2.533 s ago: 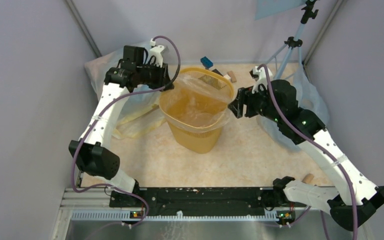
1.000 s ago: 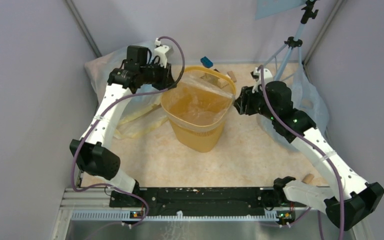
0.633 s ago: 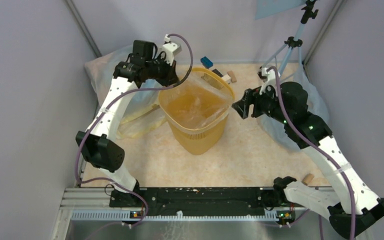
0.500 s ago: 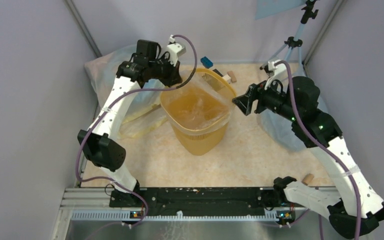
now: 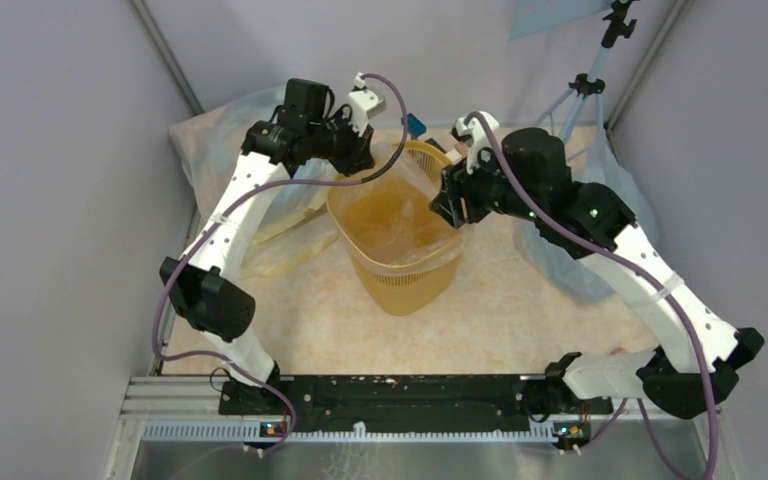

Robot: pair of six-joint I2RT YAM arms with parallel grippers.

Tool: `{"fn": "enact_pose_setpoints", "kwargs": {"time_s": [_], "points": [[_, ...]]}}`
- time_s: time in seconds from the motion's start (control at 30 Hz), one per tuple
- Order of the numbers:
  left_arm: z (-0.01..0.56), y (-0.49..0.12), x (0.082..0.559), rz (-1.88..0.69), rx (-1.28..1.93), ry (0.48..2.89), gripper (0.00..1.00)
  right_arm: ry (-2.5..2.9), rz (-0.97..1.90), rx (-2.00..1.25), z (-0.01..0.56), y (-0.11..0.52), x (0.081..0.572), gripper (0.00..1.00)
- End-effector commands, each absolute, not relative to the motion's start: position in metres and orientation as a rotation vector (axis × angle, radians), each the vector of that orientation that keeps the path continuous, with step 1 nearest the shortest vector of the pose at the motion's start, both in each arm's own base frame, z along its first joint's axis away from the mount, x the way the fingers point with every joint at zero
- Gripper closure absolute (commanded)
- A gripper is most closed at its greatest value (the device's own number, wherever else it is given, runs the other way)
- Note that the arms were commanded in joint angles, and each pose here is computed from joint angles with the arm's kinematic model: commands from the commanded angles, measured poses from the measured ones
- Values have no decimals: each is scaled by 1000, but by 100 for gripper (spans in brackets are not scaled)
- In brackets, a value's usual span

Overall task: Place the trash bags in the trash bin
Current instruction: Place the trash bag in the trash bin.

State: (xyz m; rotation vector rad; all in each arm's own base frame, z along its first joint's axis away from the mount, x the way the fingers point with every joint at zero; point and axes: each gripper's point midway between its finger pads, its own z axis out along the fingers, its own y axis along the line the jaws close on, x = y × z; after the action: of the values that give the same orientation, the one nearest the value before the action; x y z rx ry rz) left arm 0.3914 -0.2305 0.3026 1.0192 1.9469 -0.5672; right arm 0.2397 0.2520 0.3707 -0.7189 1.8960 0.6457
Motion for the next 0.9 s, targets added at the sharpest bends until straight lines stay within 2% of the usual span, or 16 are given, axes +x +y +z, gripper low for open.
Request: {"fn": "enact_pose_setpoints", "kwargs": {"time_s": [0.0, 0.2, 0.27, 0.3, 0.33, 0.43, 0.57, 0.67, 0.87], "points": [[320, -235, 392, -553, 1040, 1877, 76, 1925, 477, -694, 369, 240, 259, 48], [322, -238, 389, -574, 1035, 1867, 73, 1931, 450, -707, 362, 250, 273, 50], [320, -240, 389, -575, 1037, 1865, 73, 1924, 456, -708, 363, 255, 277, 59], [319, -240, 389, -574, 1037, 1865, 73, 1922, 462, -709, 363, 258, 279, 60], [319, -241, 389, -573, 1038, 1860, 73, 1915, 471, -710, 365, 261, 281, 58], [317, -242, 389, -577, 1043, 1858, 73, 1887, 489, -708, 371, 269, 287, 42], [314, -244, 389, -591, 1054, 1860, 79, 1865, 500, -699, 375, 282, 300, 40], [313, -244, 388, -591, 1060, 1858, 83, 1851, 513, -687, 377, 293, 310, 43], [311, -244, 386, -589, 1081, 1847, 89, 1835, 647, -690, 378, 311, 321, 58]]}}
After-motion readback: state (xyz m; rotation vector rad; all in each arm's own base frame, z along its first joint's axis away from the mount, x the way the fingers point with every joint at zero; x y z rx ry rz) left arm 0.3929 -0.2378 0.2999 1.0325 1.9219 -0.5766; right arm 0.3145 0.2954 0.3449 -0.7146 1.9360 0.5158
